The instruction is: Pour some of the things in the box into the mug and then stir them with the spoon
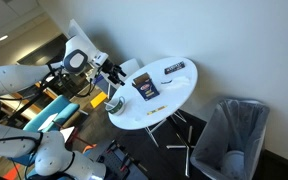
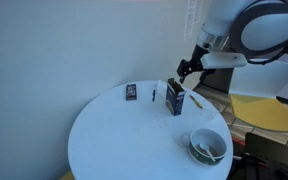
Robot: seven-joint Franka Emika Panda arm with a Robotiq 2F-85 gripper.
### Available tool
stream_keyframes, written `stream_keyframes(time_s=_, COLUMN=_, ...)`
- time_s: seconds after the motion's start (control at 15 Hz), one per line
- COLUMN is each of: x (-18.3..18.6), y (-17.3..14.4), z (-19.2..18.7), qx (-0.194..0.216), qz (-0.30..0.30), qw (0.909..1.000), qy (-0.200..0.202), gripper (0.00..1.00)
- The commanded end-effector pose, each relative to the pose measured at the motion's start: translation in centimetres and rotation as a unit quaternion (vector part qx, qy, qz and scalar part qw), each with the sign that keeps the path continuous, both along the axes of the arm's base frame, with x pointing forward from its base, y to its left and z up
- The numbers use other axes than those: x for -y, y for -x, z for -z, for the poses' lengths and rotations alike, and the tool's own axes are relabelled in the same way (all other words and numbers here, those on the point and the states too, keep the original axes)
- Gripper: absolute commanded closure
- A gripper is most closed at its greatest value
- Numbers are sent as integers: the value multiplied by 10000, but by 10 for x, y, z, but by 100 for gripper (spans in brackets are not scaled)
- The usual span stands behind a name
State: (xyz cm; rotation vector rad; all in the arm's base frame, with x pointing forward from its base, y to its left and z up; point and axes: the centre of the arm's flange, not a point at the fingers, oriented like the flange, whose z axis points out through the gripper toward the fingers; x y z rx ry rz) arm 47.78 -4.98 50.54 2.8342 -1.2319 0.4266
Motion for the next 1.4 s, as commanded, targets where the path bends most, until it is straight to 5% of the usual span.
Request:
stream_keyframes(time_s=0.0, x=-2, y=0, z=0, qx=1, qz=-19, qw=10000, qy=-2, gripper=0)
stream_keyframes(time_s=0.33, x=54, y=-35, z=-37, qx=46, qz=700, qw=9922, qy=-1028, gripper=0)
stream_keyframes(time_s=0.67, x=119, y=-72, z=-49, qx=-144, qz=1092, qw=9823, qy=-1514, gripper=0)
stream_keyframes(time_s=1.0, x=160, y=-114, z=-1, qx=-597, qz=877, qw=9808, qy=-1639, gripper=0)
stream_keyframes(time_s=1.33, x=194, y=-137, z=39, qx=-538, qz=1194, qw=9704, qy=-2029, gripper=0)
